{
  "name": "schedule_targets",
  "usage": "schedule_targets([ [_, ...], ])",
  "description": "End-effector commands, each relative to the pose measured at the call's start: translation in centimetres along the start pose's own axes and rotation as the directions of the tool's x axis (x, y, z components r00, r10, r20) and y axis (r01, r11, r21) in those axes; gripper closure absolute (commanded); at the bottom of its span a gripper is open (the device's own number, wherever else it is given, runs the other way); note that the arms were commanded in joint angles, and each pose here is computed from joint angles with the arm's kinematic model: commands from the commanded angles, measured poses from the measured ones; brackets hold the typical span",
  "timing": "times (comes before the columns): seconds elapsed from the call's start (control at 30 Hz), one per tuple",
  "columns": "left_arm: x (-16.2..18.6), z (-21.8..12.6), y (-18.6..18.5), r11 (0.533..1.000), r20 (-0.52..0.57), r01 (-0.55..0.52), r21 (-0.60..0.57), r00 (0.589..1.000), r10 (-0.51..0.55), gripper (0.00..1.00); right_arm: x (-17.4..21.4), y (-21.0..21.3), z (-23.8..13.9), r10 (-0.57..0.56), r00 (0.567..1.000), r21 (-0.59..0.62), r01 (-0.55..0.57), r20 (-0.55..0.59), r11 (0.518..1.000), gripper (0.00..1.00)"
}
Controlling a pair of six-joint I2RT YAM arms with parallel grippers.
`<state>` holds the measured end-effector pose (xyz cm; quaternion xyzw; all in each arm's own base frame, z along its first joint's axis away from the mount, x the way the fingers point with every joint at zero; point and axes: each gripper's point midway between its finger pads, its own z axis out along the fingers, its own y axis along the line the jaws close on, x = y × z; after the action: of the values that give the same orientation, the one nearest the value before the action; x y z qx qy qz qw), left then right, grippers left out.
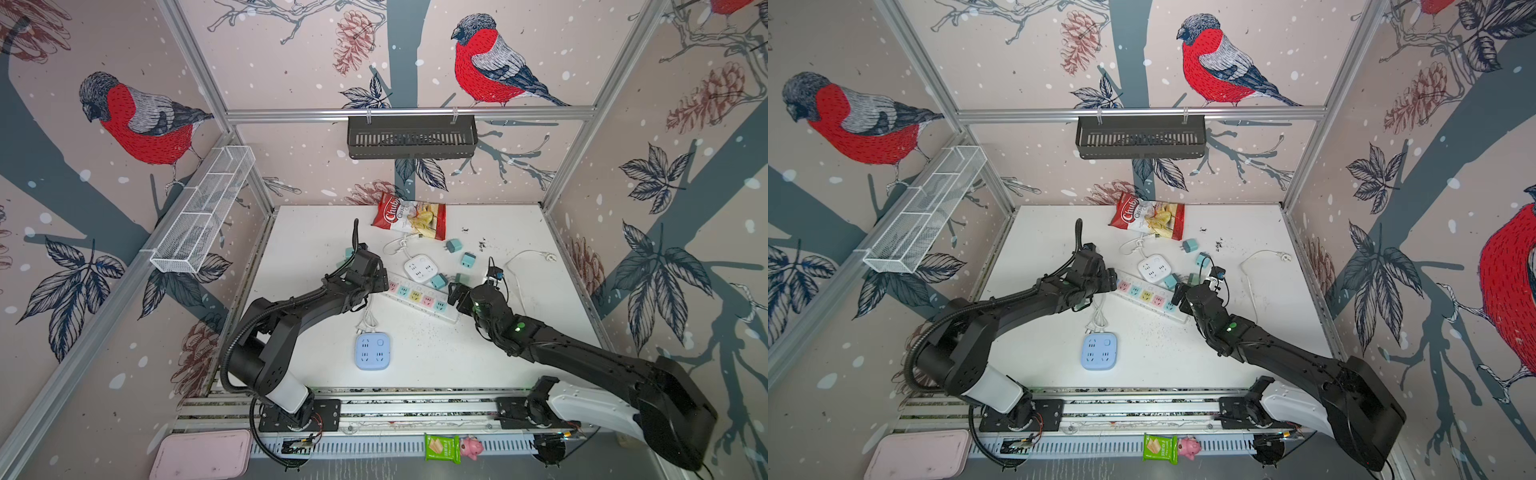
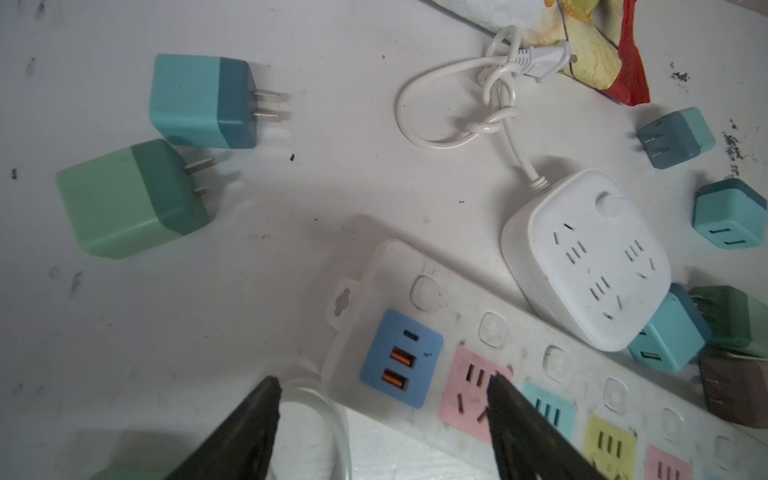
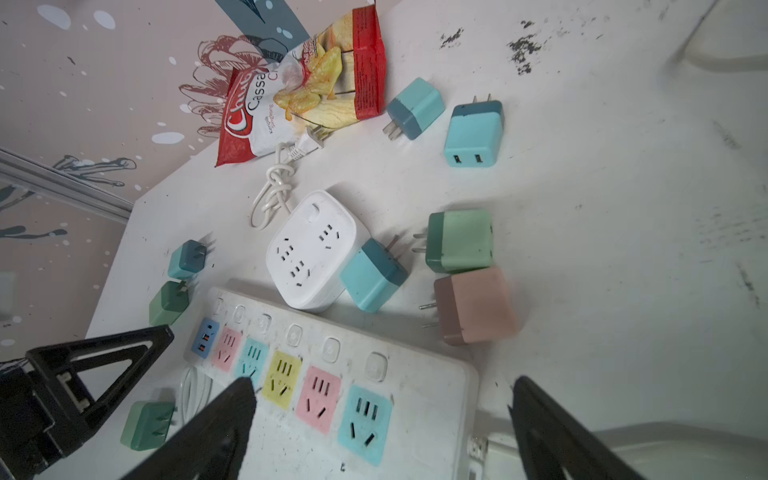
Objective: Insert the plug
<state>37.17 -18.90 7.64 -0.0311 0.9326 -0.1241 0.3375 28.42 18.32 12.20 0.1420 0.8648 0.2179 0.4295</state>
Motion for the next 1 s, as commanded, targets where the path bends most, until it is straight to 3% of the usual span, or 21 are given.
schedule_targets([
  [0.0,1.2,1.3,0.1,0.999,-0.080,-0.027,-0.029,0.996,0.025,0.22,0.5,0.5,0.4,-0.002,1.000,0.006,0.002,-0.021,1.000,0.04],
  [0.4,3.7,3.5,-0.2,0.998,-0.188,-0.051,-0.026,0.981,0.045,0.21,2.7,0.8,2.1,-0.031,0.998,0.048,0.034,-0.060,0.998,0.05],
  [0.67,3.0,3.8,-2.4,0.996,-0.186,-0.076,0.052,0.979,0.084,0.20,3.0,0.4,1.8,-0.033,0.998,0.058,0.036,-0.056,0.998,0.05],
  [0.97,6.2,2.3,-6.7,0.985,-0.197,-0.163,0.055,0.966,0.170,0.20,2.1,-1.6,-0.2,-0.002,1.000,0.073,0.002,0.007,0.997,0.04],
])
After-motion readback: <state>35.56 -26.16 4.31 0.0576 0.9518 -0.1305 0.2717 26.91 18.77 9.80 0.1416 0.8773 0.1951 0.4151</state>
